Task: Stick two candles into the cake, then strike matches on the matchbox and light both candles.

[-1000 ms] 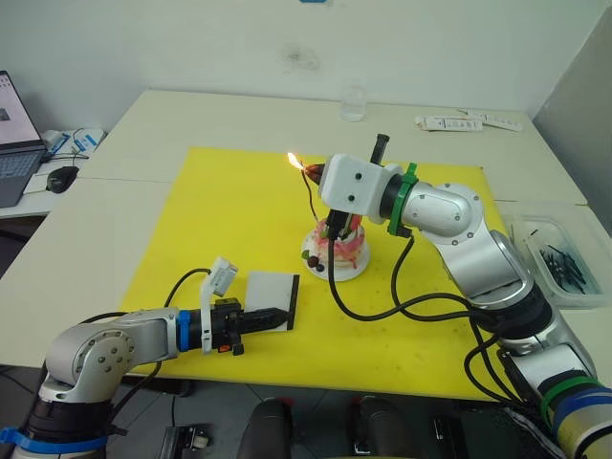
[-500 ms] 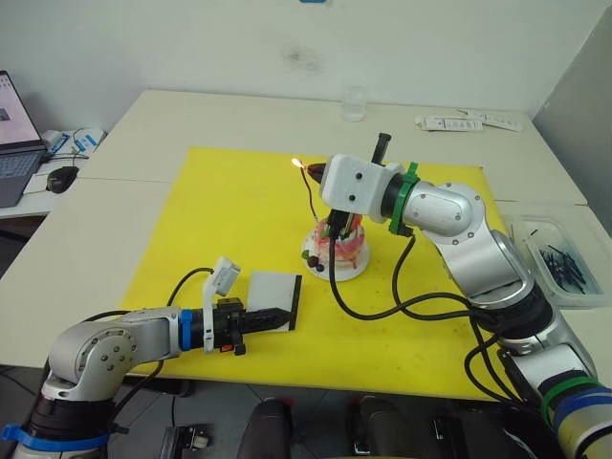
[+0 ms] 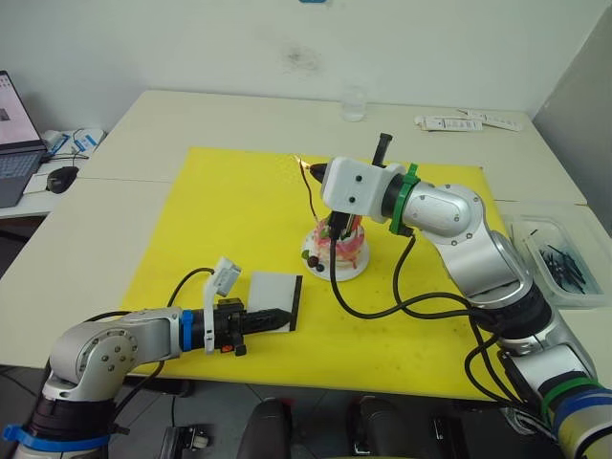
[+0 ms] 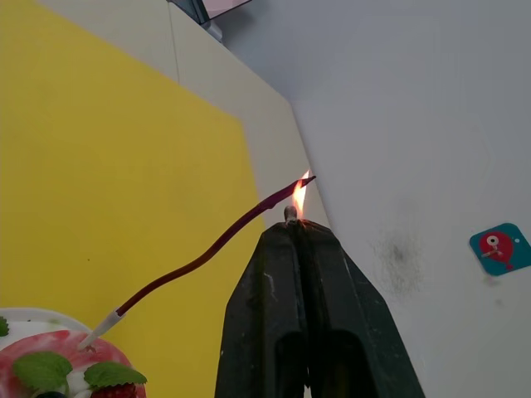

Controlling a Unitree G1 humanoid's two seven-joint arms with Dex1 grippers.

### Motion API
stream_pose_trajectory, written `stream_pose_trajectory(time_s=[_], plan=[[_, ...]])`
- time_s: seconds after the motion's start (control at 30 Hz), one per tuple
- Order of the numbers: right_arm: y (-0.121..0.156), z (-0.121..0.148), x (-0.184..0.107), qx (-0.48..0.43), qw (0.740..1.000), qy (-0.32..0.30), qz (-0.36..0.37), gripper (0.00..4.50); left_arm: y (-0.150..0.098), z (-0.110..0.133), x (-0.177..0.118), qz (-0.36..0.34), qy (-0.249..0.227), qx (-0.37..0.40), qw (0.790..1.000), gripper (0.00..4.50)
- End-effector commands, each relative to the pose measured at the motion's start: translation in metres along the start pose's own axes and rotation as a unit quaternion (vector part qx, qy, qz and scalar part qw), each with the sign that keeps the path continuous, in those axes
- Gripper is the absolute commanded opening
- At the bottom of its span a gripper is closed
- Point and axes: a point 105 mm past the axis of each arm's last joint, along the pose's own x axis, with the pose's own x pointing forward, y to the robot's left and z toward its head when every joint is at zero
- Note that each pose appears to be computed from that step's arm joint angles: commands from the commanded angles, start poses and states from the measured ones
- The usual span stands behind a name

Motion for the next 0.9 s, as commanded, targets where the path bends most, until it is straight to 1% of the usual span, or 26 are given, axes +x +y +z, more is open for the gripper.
stream_pose_trajectory(time_s=[0.03, 0.9], plan=[[-0.0137, 0.0077, -0.006, -0.009, 0.999, -0.015, -0.029, 0.03, -0.007, 0.003, 0.0001, -0.009, -0.004, 0.016, 1.0, 0.0], [-0.0157, 0.008, -0.0049, -0.008, 0.999, -0.019, -0.037, 0.03, -0.0062, 0.0029, 0.0016, -0.012, -0.003, 0.014, 1.0, 0.0]])
